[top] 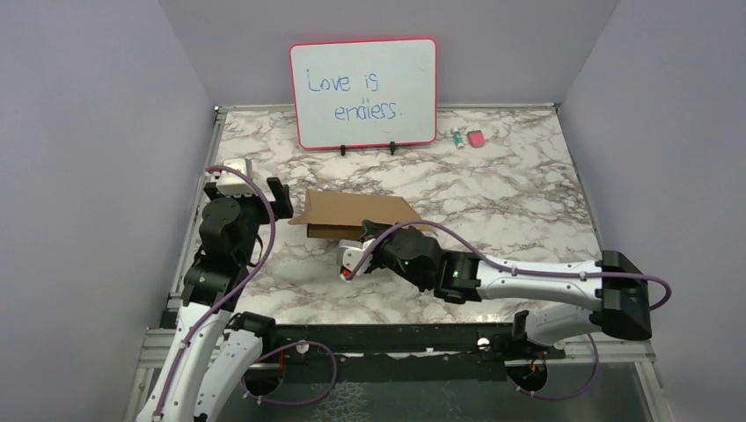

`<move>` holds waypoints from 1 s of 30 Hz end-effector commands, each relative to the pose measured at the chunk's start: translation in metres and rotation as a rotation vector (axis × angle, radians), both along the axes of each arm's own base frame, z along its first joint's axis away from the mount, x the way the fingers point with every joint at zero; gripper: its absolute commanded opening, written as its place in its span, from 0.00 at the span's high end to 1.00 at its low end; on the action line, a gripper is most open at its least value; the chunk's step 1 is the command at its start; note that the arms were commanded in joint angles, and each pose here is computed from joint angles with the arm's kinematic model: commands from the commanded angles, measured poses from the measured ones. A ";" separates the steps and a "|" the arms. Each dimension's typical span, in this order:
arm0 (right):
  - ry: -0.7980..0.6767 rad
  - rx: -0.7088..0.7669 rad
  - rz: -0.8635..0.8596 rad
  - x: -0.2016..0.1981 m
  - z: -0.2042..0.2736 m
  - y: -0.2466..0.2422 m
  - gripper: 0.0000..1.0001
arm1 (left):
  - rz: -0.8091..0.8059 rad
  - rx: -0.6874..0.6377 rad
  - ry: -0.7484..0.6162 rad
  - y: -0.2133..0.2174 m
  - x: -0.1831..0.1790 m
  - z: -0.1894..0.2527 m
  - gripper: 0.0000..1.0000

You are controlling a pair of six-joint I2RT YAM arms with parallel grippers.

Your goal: Fold the paper box

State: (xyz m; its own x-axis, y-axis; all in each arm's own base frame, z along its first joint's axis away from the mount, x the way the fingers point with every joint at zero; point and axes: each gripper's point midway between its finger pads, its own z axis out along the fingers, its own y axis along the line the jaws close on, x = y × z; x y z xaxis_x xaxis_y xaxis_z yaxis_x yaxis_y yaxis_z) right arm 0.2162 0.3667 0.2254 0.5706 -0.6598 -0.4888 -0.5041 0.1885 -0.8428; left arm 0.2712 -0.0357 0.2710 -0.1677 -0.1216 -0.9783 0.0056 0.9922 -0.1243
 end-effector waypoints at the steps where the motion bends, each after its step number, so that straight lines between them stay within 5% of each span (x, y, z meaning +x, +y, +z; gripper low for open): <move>1: 0.181 -0.118 0.072 -0.026 0.001 -0.010 0.99 | -0.047 -0.015 -0.093 -0.004 -0.014 0.057 0.01; 11: 0.283 -0.186 0.130 -0.037 0.033 -0.017 0.99 | -0.182 0.029 -0.071 -0.020 -0.033 0.075 0.01; 21: 0.366 -0.219 0.119 0.023 0.012 -0.018 0.99 | -0.314 0.037 0.067 -0.045 -0.021 0.036 0.02; 30: 0.405 -0.222 0.116 0.057 0.003 -0.004 0.79 | -0.393 0.060 0.144 -0.061 -0.003 0.017 0.03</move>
State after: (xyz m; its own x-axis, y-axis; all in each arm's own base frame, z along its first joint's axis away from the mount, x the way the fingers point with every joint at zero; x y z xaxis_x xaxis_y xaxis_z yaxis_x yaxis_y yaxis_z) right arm 0.2755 0.3544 0.2334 0.4250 -0.7321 -0.5324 -0.7837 -0.0033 -0.6211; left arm 0.2676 -0.0866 0.2891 -0.3240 0.0020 -0.9461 0.3029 0.9476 -0.1017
